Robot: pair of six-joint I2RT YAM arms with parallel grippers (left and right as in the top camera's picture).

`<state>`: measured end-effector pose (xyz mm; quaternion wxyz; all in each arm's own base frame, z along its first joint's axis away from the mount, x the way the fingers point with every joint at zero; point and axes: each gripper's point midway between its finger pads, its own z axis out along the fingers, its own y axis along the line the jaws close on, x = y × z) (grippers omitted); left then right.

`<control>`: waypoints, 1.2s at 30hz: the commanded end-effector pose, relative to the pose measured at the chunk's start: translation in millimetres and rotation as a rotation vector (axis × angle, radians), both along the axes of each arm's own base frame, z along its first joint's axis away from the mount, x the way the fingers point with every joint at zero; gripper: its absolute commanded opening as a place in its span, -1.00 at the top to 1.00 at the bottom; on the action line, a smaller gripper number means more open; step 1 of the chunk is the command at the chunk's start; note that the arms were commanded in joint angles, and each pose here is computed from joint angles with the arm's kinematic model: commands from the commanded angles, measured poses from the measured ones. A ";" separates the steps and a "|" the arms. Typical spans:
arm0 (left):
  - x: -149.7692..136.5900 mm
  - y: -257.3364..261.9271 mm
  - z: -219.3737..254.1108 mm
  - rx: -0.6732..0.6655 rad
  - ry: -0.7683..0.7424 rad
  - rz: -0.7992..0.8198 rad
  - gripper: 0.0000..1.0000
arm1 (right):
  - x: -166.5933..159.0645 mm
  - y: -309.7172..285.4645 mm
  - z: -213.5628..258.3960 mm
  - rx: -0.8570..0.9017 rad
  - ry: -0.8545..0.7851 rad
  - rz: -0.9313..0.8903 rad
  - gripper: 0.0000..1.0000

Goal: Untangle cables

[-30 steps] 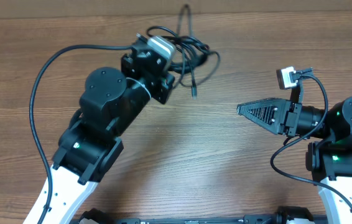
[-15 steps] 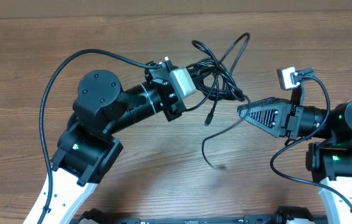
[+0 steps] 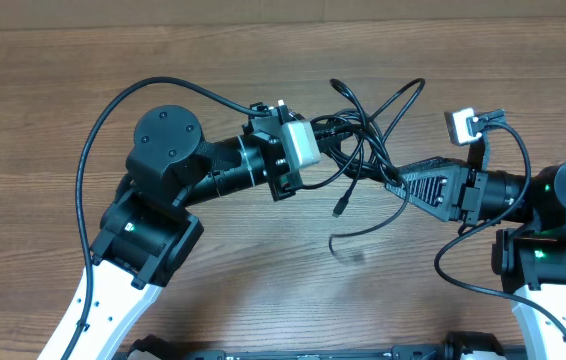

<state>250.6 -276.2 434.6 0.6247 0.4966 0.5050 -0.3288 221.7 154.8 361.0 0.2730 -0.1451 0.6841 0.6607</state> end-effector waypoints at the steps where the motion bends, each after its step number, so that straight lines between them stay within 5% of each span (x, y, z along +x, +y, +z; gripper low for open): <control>1: 0.5 3.6 11.4 -0.012 -0.029 0.016 0.92 | -0.9 -0.2 9.2 -0.002 -0.042 -0.010 0.24; 5: 21.9 12.7 5.1 -0.033 0.093 0.153 0.92 | 7.0 -2.2 11.1 -0.005 -0.102 -0.060 0.24; 15: 19.6 13.0 -20.2 0.030 0.196 0.152 0.92 | 22.6 -23.1 17.9 -0.023 -0.216 -0.177 0.15; 23: 11.9 5.8 -30.7 0.053 0.237 0.083 0.92 | -3.1 -16.1 32.9 -0.059 -0.399 -0.069 -0.01; 36: -1.1 -32.5 -43.1 0.069 0.245 -0.043 0.92 | -11.8 -14.1 32.1 -0.076 -0.419 -0.024 -0.13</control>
